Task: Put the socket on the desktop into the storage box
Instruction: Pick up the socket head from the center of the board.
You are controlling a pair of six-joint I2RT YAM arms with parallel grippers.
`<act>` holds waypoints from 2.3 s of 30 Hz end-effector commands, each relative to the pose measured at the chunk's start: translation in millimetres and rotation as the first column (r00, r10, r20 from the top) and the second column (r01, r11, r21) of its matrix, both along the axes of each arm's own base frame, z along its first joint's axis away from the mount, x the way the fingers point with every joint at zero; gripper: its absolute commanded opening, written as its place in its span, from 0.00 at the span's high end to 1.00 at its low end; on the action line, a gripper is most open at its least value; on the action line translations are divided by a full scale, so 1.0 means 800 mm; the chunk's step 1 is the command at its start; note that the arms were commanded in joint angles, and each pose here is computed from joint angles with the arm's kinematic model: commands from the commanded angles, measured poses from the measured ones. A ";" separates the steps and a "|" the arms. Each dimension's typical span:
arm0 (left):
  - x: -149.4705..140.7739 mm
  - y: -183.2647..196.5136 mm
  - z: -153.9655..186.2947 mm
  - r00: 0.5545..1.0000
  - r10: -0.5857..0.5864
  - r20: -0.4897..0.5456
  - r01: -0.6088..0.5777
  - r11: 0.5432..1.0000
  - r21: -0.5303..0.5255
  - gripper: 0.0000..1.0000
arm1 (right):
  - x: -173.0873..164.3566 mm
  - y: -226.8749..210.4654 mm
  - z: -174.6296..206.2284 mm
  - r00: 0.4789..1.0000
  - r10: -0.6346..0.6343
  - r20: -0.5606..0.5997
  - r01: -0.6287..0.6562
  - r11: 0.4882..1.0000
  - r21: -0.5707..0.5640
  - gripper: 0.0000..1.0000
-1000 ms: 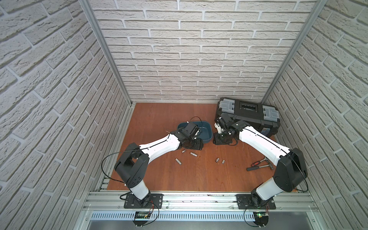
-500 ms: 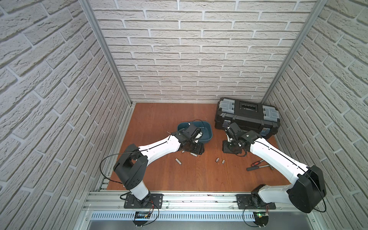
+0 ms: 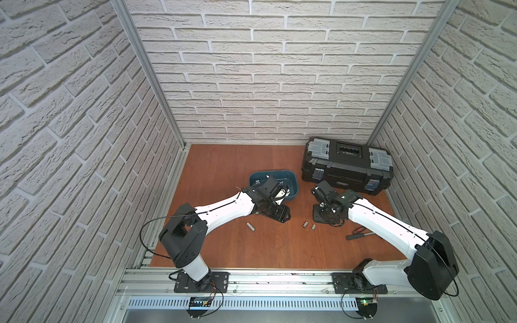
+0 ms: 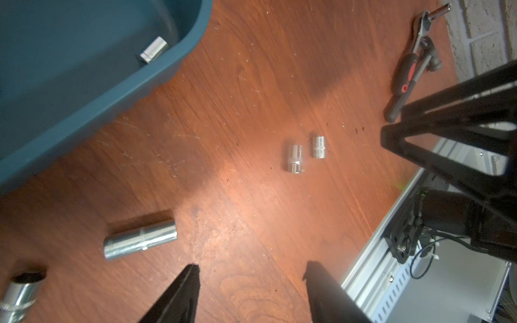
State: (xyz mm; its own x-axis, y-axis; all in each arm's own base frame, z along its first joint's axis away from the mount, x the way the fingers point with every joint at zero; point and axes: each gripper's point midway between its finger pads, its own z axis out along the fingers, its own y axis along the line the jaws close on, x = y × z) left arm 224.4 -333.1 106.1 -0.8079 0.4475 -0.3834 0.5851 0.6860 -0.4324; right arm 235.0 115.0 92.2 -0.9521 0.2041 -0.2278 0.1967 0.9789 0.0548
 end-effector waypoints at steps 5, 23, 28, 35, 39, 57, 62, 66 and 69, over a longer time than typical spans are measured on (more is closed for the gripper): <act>-0.008 -0.006 -0.007 0.998 -0.064 -0.002 0.064 0.998 -0.015 0.35 | 0.010 0.004 -0.029 0.999 -0.028 -0.020 0.027 0.999 -0.027 0.59; -0.009 0.005 -0.018 0.999 -0.036 0.004 0.036 0.999 0.010 0.35 | -0.001 0.001 -0.078 0.994 -0.057 -0.090 0.054 0.998 -0.038 0.60; -0.010 0.008 -0.019 1.000 -0.027 0.007 0.027 1.000 0.012 0.35 | -0.003 0.004 -0.084 0.993 -0.062 -0.096 0.060 0.998 -0.024 0.61; -0.010 0.011 -0.020 1.000 -0.015 0.012 0.015 1.000 0.013 0.35 | -0.004 0.005 -0.092 0.992 -0.065 -0.108 0.063 0.998 -0.023 0.65; -0.011 0.013 -0.021 1.000 -0.012 0.010 0.011 1.000 0.015 0.35 | -0.005 0.006 -0.097 0.991 -0.065 -0.115 0.063 0.998 -0.018 0.68; -0.007 0.016 -0.014 0.999 0.021 0.027 -0.021 1.000 0.004 0.35 | -0.011 0.004 -0.080 0.994 -0.057 -0.089 0.057 0.998 0.006 0.82; 0.006 0.024 -0.001 0.996 0.073 0.049 -0.072 0.997 -0.021 0.34 | 0.000 0.009 -0.050 0.999 -0.029 -0.041 0.029 0.999 0.017 0.82; 0.018 0.032 0.010 0.991 0.116 0.061 -0.114 0.993 -0.038 0.34 | 0.011 0.016 -0.027 1.000 0.000 -0.006 0.000 1.000 0.030 0.82; 0.028 0.042 0.012 0.984 0.162 0.067 -0.161 0.987 -0.029 0.34 | 0.023 0.027 -0.011 0.999 0.027 0.018 -0.028 0.998 0.050 0.82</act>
